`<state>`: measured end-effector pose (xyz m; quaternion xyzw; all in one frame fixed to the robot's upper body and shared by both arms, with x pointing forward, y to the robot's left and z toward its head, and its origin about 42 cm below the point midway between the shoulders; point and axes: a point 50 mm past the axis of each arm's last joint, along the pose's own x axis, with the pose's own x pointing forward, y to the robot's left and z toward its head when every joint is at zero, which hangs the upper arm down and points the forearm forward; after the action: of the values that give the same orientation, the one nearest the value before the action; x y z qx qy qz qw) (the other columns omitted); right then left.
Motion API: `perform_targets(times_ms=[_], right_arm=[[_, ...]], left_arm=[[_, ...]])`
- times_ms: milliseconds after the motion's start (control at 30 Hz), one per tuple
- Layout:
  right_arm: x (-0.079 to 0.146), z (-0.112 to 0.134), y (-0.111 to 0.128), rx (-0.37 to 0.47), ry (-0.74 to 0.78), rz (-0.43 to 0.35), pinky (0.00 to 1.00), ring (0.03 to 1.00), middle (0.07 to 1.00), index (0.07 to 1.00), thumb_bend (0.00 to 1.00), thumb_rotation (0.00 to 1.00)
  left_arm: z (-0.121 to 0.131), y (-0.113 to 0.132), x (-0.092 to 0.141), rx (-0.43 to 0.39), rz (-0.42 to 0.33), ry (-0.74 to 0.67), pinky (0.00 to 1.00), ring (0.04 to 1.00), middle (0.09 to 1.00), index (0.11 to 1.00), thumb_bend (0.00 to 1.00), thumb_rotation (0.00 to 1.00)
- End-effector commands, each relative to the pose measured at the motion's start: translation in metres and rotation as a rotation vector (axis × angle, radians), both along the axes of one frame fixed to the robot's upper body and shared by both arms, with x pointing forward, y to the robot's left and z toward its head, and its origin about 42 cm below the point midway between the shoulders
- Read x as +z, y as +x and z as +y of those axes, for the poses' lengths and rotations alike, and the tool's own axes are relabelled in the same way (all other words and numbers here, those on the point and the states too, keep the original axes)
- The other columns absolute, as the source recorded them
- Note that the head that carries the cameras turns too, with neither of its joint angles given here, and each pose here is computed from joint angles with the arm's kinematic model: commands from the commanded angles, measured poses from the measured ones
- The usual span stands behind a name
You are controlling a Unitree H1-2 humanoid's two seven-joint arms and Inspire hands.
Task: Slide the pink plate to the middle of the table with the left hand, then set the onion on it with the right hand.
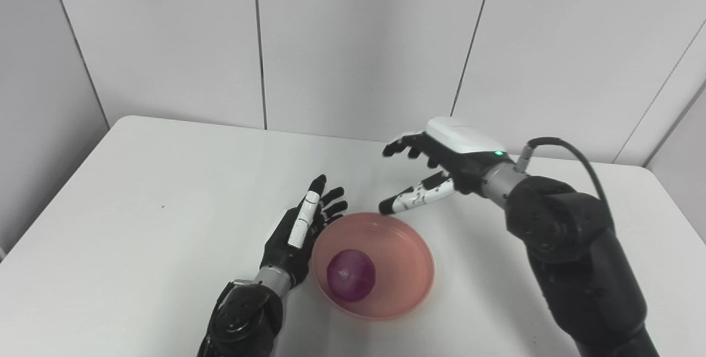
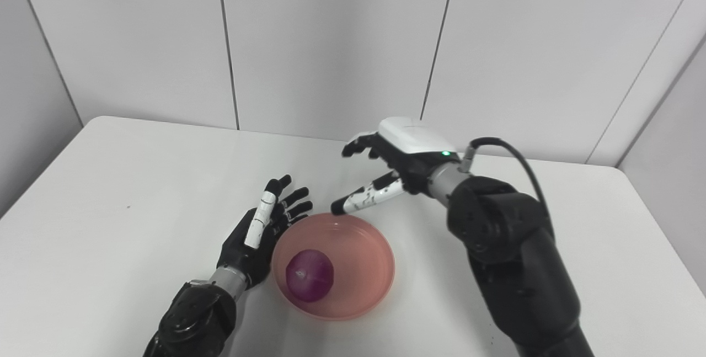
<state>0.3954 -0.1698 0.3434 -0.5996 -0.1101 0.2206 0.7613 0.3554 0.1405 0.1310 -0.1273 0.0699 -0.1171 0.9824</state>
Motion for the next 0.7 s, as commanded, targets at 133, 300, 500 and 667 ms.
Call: perform_targets(times_ms=[133, 300, 500, 667], right_arm=[[-0.009, -0.024, -0.003, -0.010, 0.211, -0.085, 0.62, 0.804, 0.875, 0.872, 0.99, 0.91], [-0.063, -0.039, -0.006, -0.113, 0.496, -0.046, 0.79, 0.933, 0.964, 0.961, 0.94, 0.96], [-0.120, -0.037, -0.013, -0.218, 0.821, 0.048, 0.88, 0.976, 0.994, 0.984, 0.90, 1.00], [-0.163, -0.028, -0.019, -0.284, 0.986, 0.118, 0.95, 0.986, 0.991, 0.995, 0.86, 0.99]], left_arm=[[0.006, -0.004, -0.015, 0.005, 0.098, 0.026, 0.90, 0.886, 0.916, 0.993, 0.85, 0.88], [0.007, -0.004, -0.016, 0.002, 0.085, 0.024, 0.90, 0.892, 0.921, 1.000, 0.86, 0.87], [0.009, -0.006, -0.015, 0.034, 0.062, 0.017, 0.88, 0.882, 0.911, 0.989, 0.84, 0.86], [0.011, -0.006, -0.013, 0.058, 0.045, 0.019, 0.89, 0.888, 0.903, 0.968, 0.84, 0.85]])
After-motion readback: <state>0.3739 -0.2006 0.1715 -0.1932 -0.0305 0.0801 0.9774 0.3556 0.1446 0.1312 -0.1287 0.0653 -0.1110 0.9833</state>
